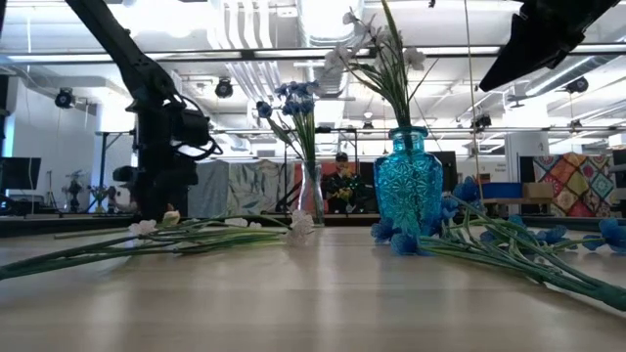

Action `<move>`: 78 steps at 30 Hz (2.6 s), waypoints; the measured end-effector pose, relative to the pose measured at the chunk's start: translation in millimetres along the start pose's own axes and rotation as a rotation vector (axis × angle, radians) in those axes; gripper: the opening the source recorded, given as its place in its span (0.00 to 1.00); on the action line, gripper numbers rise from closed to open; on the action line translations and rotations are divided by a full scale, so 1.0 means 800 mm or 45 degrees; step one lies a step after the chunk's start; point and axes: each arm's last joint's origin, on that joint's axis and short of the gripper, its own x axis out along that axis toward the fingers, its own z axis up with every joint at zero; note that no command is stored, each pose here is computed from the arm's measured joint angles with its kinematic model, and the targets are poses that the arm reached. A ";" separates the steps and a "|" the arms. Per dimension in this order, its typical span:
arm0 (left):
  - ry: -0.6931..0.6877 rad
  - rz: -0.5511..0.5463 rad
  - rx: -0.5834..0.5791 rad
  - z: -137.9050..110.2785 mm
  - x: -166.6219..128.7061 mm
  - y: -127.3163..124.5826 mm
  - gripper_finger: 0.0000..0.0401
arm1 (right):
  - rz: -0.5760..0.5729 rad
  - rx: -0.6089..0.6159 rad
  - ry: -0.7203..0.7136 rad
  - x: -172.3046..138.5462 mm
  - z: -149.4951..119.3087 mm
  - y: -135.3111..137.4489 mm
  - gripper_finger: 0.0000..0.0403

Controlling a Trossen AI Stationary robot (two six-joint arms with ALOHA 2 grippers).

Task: Sort flowers into vase by color
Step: Put the top white tulip into the blue vase

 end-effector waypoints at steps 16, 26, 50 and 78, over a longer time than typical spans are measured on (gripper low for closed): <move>0.046 -0.014 0.072 0.017 -0.001 0.003 0.02 | -0.012 0.002 -0.015 0.000 0.001 0.000 0.03; -0.087 -0.049 0.024 -0.009 -0.063 -0.007 0.01 | -0.013 -0.006 -0.016 0.000 0.001 0.000 0.03; 0.279 0.124 -0.068 0.058 0.007 0.013 0.40 | -0.011 -0.003 -0.019 0.000 0.001 0.000 0.03; 0.085 0.047 0.085 0.060 -0.033 0.023 0.00 | -0.010 -0.004 -0.018 0.000 0.001 0.000 0.03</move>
